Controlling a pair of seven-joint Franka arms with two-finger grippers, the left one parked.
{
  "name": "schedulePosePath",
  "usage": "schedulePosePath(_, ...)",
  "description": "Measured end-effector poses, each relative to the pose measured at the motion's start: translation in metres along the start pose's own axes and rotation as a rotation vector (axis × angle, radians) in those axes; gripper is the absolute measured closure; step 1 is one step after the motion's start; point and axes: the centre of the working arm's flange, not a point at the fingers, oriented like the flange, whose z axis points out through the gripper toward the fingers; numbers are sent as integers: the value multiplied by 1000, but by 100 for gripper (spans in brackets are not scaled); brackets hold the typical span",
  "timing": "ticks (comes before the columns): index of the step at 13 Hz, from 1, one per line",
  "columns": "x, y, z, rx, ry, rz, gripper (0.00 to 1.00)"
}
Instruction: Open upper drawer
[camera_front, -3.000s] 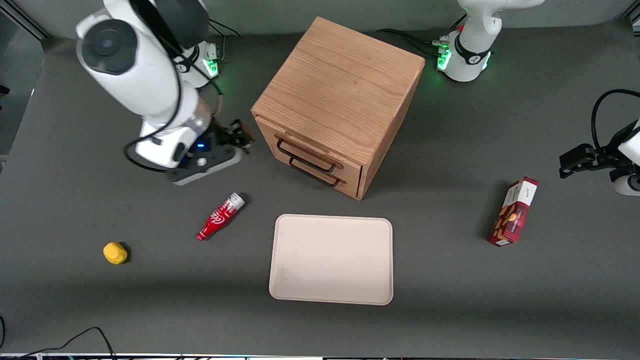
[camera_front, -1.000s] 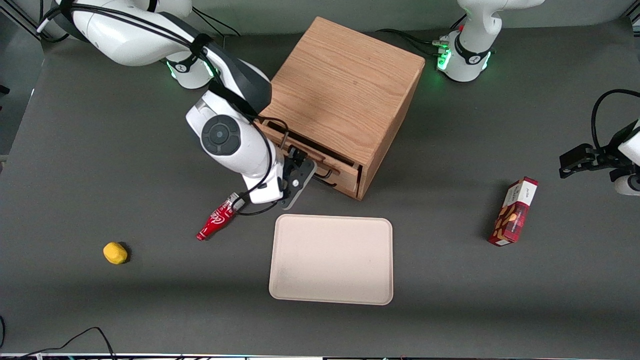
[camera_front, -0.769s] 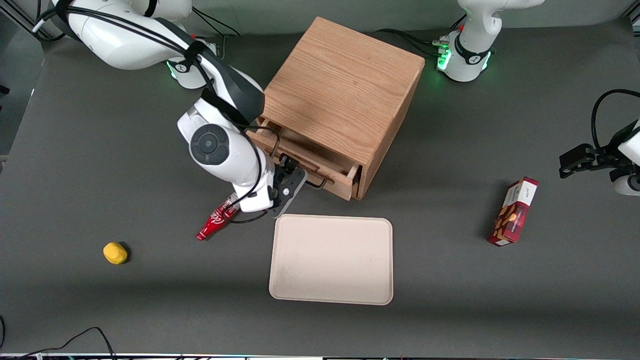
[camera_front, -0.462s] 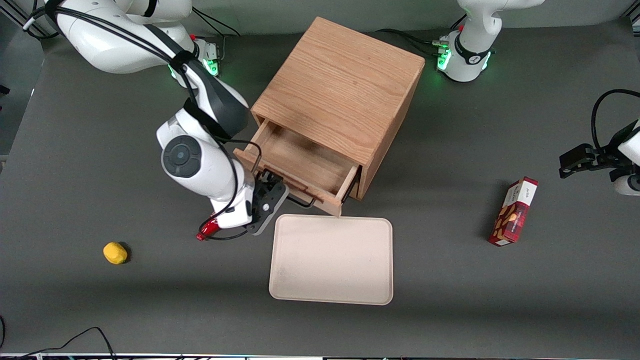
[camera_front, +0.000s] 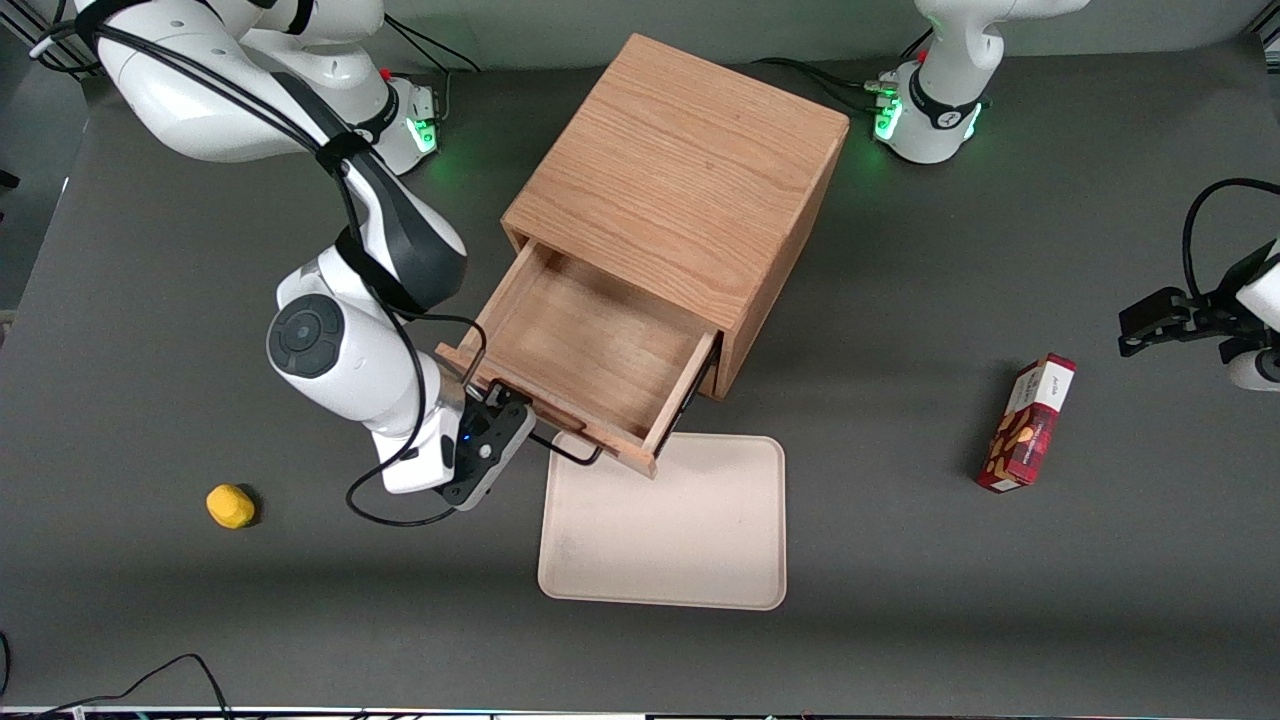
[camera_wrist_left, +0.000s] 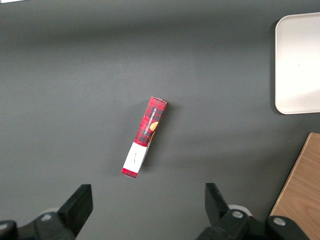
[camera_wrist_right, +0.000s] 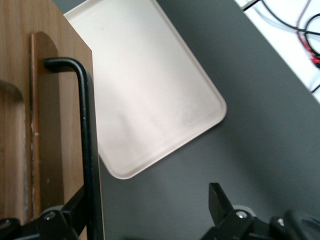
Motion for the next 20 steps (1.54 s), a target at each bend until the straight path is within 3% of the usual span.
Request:
schedulePosePath(3, -9, 25, -2, -21, 20, 17, 0)
schedulePosePath(11, -16, 58, -24, 19, 63, 48, 0)
schedulePosePath(14, -24, 88, -95, -67, 136, 83, 0)
schedulePosePath(16, -43, 96, -165, -140, 159, 107, 0)
schedulePosePath(18, -75, 94, -212, -161, 129, 172, 0)
schedulePosePath(20, -127, 95, -241, -129, 58, 373, 0)
